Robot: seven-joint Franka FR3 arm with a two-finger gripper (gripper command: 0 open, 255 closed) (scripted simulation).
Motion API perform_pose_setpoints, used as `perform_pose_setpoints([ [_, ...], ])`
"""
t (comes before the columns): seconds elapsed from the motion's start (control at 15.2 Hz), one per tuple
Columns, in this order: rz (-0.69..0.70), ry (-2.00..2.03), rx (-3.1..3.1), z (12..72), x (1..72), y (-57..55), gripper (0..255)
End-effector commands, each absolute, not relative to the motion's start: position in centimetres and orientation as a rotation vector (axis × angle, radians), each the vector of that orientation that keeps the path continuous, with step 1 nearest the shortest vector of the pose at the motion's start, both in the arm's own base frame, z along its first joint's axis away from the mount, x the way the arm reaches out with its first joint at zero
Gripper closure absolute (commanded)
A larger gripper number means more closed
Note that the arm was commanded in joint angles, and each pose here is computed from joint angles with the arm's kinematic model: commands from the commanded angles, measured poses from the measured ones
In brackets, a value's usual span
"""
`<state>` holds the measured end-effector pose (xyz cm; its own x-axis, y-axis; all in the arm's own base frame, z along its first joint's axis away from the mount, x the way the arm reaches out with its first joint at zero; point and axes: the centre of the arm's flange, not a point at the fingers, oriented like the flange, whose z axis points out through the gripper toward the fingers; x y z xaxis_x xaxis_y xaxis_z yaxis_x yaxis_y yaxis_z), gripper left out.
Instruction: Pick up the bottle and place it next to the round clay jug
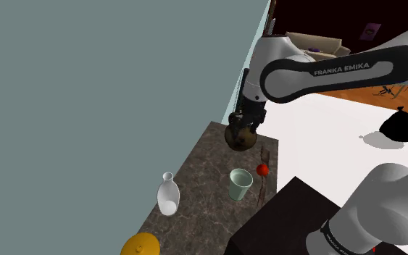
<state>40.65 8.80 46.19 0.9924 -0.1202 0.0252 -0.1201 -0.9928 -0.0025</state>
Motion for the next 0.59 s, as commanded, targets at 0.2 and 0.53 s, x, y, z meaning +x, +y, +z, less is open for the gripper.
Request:
perform_pose_setpoints([
  [0.2,-0.035,0.192,-3.129,41.9,43.8,12.7,0],
  [0.53,-0.028,0.193,-3.124,37.8,47.0,16.7,0],
])
